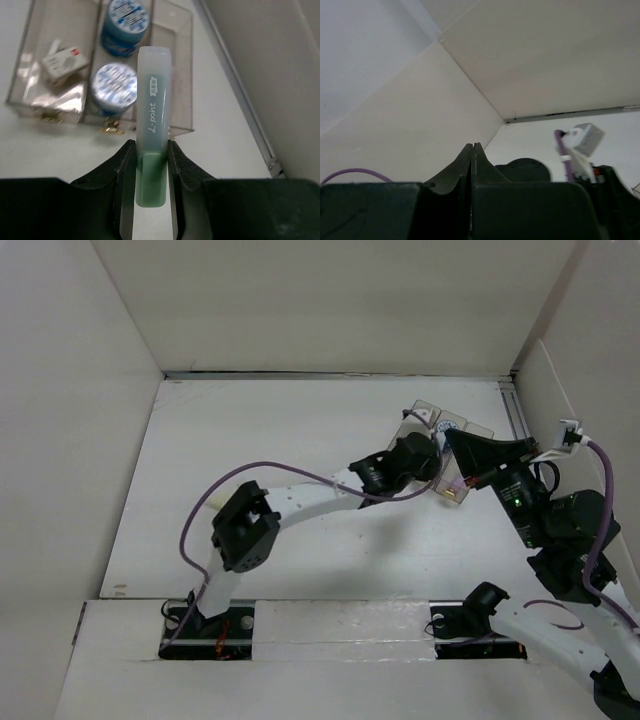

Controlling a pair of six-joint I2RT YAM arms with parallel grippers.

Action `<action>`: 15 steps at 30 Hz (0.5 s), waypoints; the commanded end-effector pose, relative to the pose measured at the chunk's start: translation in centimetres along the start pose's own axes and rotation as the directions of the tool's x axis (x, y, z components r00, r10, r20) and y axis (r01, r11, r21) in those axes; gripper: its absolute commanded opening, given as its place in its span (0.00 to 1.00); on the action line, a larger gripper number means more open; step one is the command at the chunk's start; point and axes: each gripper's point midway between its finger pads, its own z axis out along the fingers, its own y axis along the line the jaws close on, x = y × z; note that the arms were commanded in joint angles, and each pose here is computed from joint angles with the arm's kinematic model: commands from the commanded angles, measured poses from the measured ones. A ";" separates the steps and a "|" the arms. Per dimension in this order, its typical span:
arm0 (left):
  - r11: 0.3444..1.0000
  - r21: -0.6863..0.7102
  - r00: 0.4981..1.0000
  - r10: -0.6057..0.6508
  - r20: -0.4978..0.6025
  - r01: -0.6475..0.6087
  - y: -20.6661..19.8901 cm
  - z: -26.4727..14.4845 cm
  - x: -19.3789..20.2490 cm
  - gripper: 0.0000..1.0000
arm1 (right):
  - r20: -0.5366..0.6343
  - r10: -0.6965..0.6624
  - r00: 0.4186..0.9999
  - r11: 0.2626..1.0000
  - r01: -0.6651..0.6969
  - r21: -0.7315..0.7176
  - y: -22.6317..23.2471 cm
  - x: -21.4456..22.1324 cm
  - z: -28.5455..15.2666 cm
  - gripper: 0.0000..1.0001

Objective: Organize the desk

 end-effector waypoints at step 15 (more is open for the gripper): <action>0.940 0.341 0.994 -0.045 0.098 0.009 -11.0 11.5 -2.6 0.12 | 0.029 0.004 1.000 0.999 -0.003 -0.037 1.5 -2.1 -1.1 0.09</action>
